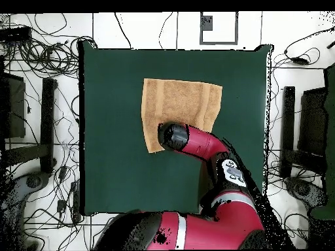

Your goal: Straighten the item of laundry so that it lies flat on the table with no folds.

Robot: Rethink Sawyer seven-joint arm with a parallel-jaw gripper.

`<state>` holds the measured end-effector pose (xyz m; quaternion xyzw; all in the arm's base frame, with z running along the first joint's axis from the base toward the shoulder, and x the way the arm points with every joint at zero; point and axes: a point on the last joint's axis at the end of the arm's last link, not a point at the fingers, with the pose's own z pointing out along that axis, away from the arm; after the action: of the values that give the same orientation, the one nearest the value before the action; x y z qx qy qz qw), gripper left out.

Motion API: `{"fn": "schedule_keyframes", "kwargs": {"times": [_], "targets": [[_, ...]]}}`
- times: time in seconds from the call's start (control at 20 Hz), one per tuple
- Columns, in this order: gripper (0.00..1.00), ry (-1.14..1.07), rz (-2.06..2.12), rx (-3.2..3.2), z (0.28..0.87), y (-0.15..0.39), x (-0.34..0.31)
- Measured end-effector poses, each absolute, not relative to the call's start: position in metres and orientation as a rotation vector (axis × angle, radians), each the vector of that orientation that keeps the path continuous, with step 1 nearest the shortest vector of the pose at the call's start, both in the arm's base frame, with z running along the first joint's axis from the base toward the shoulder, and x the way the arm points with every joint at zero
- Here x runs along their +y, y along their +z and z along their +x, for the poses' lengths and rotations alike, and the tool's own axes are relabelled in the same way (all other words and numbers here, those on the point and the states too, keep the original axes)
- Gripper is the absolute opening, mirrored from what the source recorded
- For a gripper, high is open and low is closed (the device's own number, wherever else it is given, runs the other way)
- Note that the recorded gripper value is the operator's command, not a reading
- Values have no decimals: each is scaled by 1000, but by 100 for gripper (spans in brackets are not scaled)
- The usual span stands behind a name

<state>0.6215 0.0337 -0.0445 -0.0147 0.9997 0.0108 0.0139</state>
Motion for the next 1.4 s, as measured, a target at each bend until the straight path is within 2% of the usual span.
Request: {"fn": "schedule_keyframes", "kwargs": {"times": [1.4], "targets": [[100,27,-59,3122,622,-44,35]]}}
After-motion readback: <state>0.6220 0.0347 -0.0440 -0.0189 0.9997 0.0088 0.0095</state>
